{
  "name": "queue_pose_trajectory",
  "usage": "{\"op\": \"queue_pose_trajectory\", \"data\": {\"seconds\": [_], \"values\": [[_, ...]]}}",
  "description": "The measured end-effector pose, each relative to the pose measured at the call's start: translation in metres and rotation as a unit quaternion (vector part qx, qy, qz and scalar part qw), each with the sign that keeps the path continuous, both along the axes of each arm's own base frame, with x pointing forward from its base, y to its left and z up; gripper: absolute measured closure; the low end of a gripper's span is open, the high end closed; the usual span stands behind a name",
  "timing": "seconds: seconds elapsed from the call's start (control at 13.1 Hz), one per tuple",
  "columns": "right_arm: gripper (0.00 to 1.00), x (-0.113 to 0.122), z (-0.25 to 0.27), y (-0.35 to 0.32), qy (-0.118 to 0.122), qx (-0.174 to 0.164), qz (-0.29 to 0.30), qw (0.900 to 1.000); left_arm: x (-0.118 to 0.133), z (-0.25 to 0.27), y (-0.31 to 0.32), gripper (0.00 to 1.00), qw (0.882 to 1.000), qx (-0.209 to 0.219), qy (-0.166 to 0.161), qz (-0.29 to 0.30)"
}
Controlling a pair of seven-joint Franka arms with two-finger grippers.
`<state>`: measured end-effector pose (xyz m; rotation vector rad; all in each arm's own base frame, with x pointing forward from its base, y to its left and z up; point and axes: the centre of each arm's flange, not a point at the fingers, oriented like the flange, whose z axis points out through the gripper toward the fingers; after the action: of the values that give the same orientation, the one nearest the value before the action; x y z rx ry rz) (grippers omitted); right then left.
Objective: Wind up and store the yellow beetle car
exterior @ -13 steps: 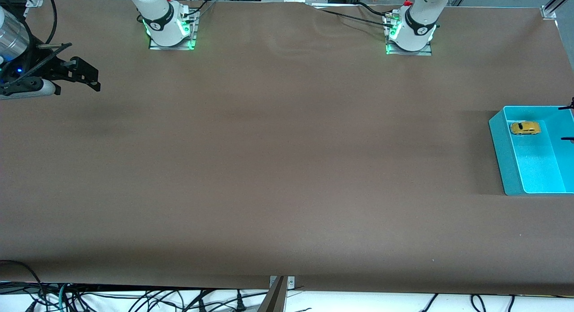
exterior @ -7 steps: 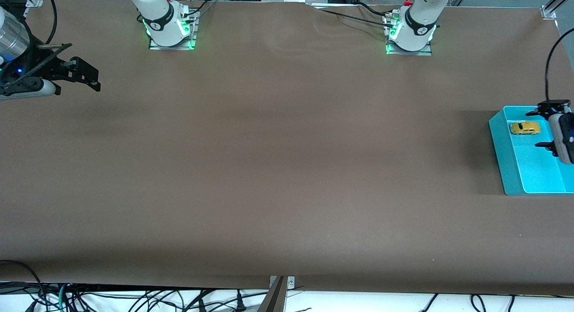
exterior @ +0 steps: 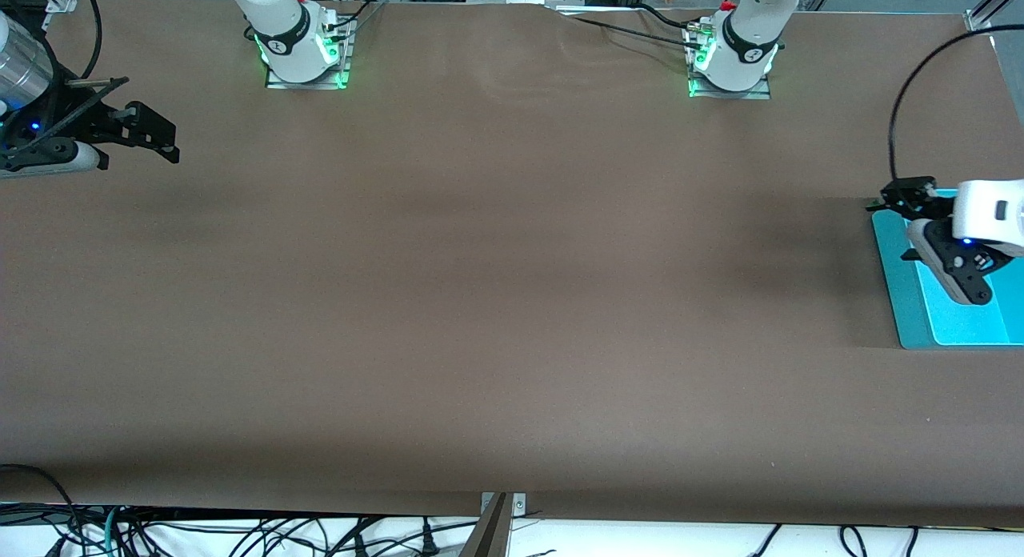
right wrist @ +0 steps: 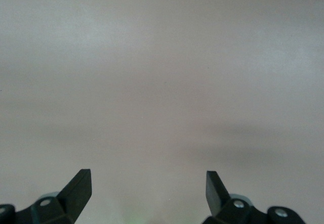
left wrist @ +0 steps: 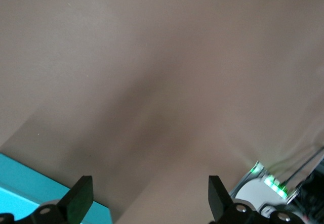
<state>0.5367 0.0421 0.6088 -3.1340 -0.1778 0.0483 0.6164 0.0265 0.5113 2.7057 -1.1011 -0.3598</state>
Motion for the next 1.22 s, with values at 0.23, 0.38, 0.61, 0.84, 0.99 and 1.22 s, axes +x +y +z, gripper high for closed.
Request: {"op": "queue_pose_trajectory", "data": {"seconds": [0.23,0.38,0.61,0.84,0.99,1.22], "values": [[0.00,0.000,0.000,0.000,0.000,0.000,0.000,1.000,-0.023,0.047,-0.076,0.00,0.996,0.046,-0.020,0.074],[0.00,0.000,0.000,0.000,0.000,0.000,0.000,1.000,-0.046,0.065,-0.110,0.00,0.990,0.060,-0.024,0.127],[0.00,0.000,0.000,0.000,0.000,0.000,0.000,1.000,-0.057,0.076,-0.106,0.00,0.974,0.073,-0.073,0.200],[0.00,0.000,0.000,0.000,0.000,0.000,0.000,1.000,-0.065,0.071,-0.072,0.00,0.956,0.070,-0.108,0.264],[0.00,0.000,0.000,0.001,0.000,-0.003,0.001,1.000,-0.077,0.073,-0.073,0.00,0.938,0.079,-0.106,0.320],[0.00,0.000,0.000,0.002,-0.001,-0.006,0.003,1.000,-0.079,0.071,-0.077,0.00,0.934,0.083,-0.102,0.333]]}}
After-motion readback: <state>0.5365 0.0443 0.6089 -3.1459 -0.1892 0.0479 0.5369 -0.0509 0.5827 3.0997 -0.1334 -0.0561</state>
